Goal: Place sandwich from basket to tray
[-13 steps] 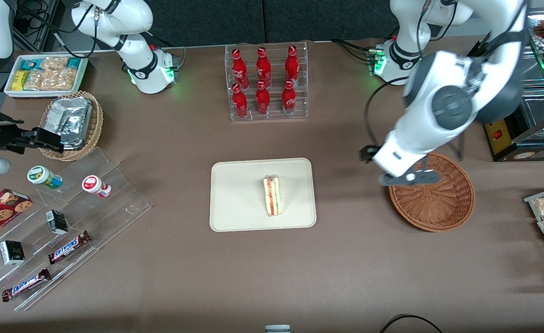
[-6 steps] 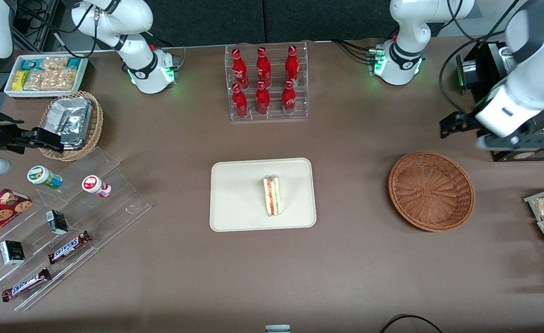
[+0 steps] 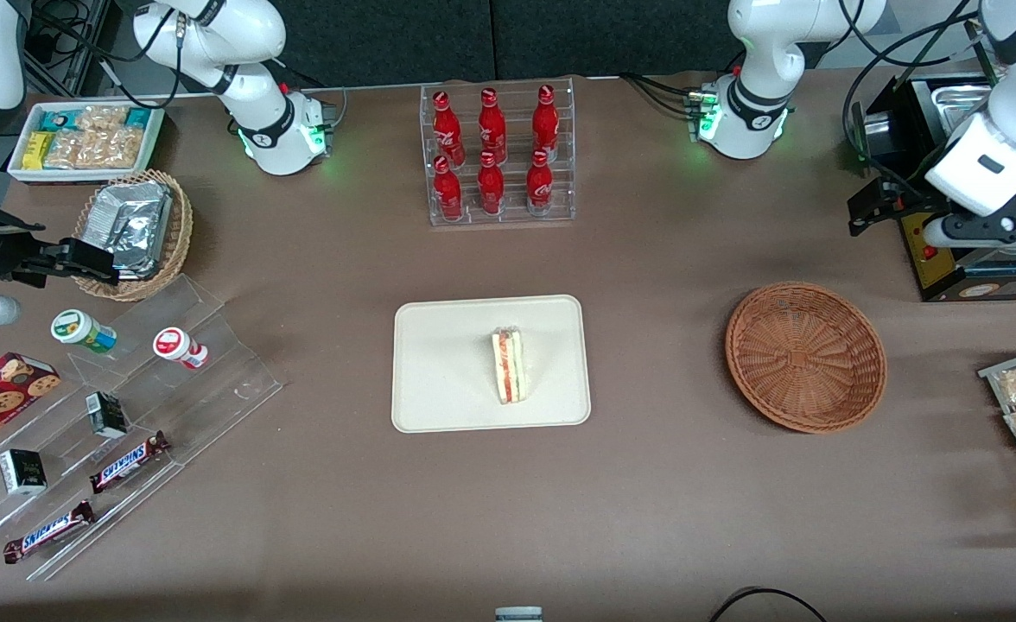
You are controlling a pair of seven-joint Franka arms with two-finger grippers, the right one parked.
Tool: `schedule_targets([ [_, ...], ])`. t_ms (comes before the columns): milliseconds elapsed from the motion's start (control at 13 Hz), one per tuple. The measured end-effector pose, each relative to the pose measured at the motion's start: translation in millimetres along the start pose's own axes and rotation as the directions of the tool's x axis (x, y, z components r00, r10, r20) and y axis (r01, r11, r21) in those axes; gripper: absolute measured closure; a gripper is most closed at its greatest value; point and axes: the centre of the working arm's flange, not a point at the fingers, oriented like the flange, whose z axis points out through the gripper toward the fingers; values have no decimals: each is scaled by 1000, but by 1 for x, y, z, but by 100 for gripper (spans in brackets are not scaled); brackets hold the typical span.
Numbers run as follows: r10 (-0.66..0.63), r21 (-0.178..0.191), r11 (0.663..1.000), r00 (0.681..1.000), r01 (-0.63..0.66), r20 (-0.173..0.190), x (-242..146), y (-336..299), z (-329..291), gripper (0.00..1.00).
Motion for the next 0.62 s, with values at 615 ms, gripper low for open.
schedule_targets([
  [615,8,15,1000,999,-9,33,-1,3,-31,0],
])
